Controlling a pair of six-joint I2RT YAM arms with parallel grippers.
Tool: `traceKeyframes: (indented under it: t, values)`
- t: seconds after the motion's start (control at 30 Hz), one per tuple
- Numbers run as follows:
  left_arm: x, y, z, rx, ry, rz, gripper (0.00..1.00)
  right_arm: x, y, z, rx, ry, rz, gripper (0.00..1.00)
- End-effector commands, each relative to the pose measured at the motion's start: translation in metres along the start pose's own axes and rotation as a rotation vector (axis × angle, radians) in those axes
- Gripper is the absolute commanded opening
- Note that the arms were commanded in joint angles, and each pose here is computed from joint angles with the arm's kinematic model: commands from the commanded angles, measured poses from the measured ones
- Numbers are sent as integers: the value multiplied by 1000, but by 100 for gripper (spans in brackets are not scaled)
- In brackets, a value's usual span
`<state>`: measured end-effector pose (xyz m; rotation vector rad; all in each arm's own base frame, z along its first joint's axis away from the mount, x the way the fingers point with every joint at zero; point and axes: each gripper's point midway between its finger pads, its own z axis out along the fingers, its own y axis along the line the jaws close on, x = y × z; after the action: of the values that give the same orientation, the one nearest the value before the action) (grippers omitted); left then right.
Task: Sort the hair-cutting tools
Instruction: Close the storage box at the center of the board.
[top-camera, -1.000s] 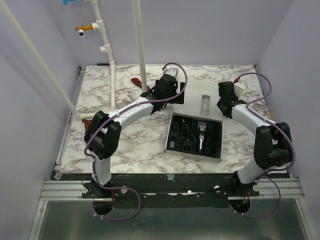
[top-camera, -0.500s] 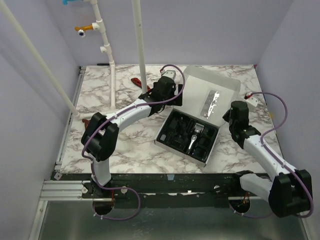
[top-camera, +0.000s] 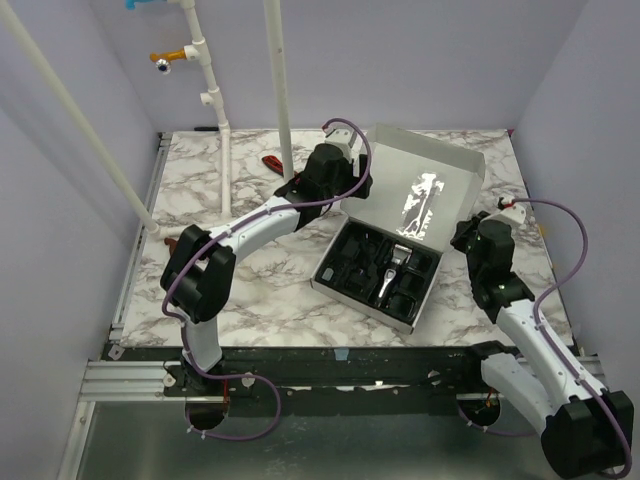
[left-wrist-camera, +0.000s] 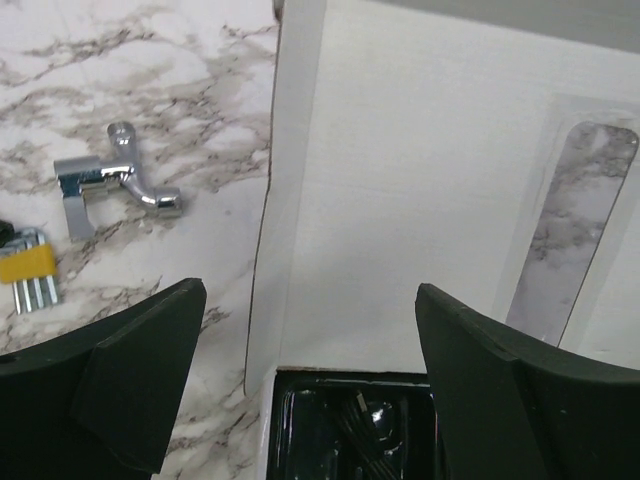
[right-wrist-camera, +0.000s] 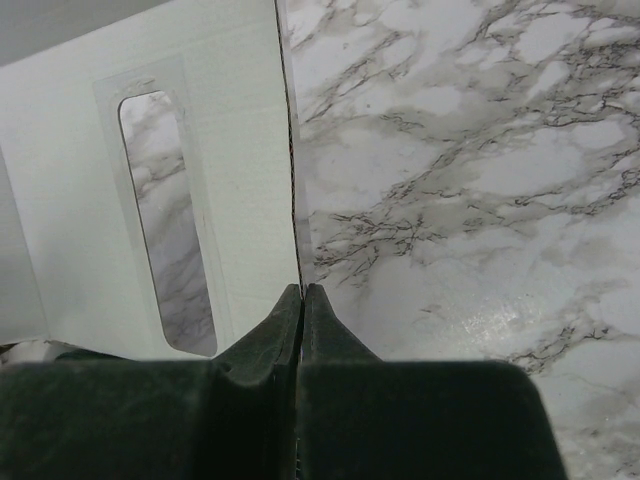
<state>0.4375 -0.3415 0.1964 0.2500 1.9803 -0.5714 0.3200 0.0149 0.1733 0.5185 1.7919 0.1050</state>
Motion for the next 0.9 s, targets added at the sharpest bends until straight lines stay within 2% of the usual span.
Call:
traceKeyframes:
  t: [0.0, 0.2, 0.37, 0.47, 0.6, 0.73, 0.87]
  values:
    - [-26, -13, 16, 143, -96, 29, 79, -25, 21, -12, -107, -70, 41, 1]
    - [-22, -3, 37, 170, -64, 38, 78, -25, 23, -22, -133, -57, 46, 1]
    - [-16, 8, 50, 144, -42, 52, 82, -18, 19, -23, -129, -42, 50, 1]
    - [-12, 7, 59, 166, -24, 54, 80, -14, 19, -22, -128, -31, 52, 1]
    - [-14, -8, 52, 257, -42, 44, 62, -13, 17, -22, -119, -32, 51, 1]
    - [-20, -19, 40, 320, -86, 40, 34, -13, 17, -22, -121, -28, 52, 1]
    - [-18, -24, 30, 355, -98, 23, 16, -13, 18, -22, -122, -25, 56, 1]
